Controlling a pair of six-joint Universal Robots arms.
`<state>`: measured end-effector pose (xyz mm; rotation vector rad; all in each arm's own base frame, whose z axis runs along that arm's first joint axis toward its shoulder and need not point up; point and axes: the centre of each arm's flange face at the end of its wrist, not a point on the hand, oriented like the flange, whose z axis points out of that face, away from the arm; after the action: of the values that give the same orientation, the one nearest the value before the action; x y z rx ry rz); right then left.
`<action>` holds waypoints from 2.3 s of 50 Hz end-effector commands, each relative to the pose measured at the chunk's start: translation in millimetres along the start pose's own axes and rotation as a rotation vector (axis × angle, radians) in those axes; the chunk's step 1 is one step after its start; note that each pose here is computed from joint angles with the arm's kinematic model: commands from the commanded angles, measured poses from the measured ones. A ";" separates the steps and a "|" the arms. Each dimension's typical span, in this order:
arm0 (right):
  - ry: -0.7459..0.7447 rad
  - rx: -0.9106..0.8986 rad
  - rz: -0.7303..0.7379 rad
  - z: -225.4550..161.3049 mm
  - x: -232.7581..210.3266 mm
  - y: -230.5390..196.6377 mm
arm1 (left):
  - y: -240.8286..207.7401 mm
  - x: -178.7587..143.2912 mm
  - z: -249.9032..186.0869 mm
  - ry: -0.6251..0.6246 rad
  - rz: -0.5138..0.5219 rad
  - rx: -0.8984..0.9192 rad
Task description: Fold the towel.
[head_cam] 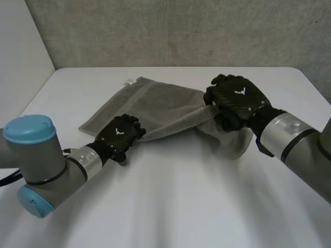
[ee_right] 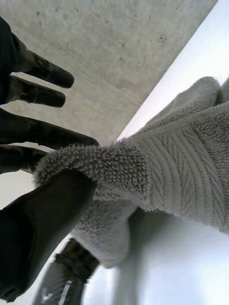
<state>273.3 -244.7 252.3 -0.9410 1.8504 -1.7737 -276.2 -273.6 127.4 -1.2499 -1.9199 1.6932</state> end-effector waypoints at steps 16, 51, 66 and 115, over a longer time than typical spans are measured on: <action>-0.010 -0.008 0.062 -19.8 -5.1 -20.3 | 5.5 -32.1 51.9 -0.162 -0.156 0.048; 0.092 -0.240 -0.211 -40.4 47.4 -12.5 | -94.9 -79.8 -64.7 -0.340 -0.043 0.095; 0.176 0.035 -0.264 -62.1 48.3 -86.8 | -136.8 -101.3 -107.3 -0.469 0.030 0.203; 0.222 -0.027 -0.362 43.9 81.3 1.6 | -79.2 -152.0 -6.3 -0.402 -0.045 0.249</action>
<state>257.6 -346.2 309.1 -1.1564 1.7735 -2.3462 -221.6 -389.5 300.4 -0.7622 -1.7324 2.2938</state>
